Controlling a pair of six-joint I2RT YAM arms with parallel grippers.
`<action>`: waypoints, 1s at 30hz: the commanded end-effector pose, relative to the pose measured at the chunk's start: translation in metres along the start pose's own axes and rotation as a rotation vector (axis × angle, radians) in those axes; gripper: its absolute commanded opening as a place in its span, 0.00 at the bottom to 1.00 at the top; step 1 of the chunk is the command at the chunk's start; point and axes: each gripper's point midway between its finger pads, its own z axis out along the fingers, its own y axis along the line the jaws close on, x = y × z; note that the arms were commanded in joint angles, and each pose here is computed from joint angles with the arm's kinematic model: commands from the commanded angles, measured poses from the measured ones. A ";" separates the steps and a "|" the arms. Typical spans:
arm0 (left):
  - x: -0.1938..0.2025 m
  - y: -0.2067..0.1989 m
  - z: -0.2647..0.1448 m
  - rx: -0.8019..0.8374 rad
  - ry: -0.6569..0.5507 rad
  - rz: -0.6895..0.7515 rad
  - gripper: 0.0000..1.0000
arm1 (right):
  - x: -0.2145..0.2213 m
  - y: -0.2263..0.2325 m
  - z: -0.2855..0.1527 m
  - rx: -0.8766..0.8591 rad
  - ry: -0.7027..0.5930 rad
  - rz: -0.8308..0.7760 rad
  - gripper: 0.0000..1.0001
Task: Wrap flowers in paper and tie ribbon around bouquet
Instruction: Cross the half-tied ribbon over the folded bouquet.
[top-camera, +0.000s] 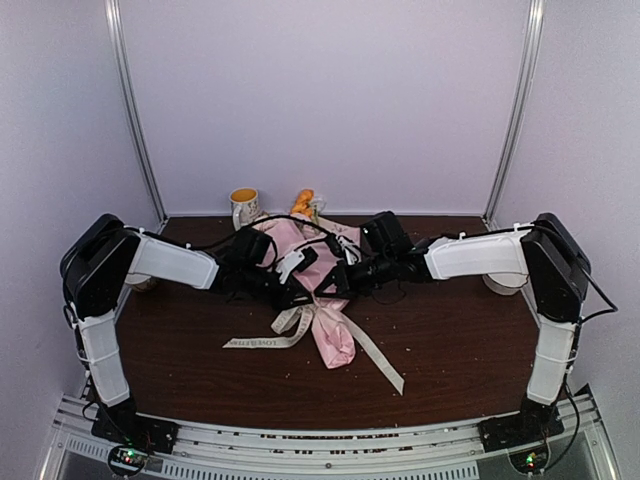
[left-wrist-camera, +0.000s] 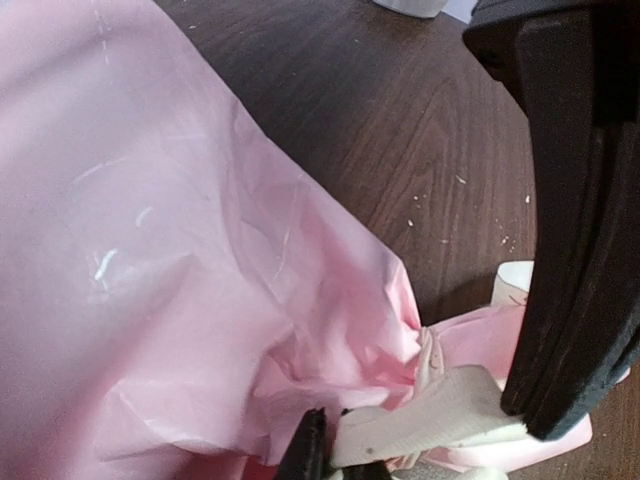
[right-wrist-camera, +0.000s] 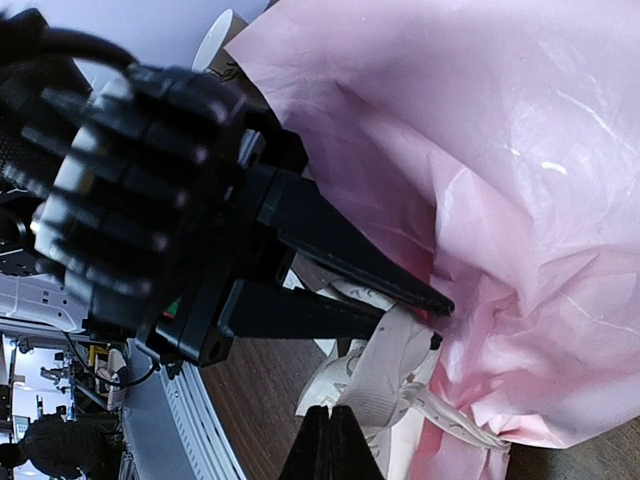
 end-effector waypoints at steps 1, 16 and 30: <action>-0.007 0.003 0.001 -0.011 -0.012 0.014 0.02 | -0.011 0.041 -0.017 -0.127 -0.030 -0.073 0.01; -0.011 -0.002 -0.006 -0.012 -0.036 0.028 0.00 | -0.044 -0.035 -0.024 0.106 -0.081 0.008 0.18; -0.007 -0.002 -0.006 -0.014 -0.026 0.027 0.00 | -0.014 -0.022 0.019 -0.071 0.132 -0.030 0.14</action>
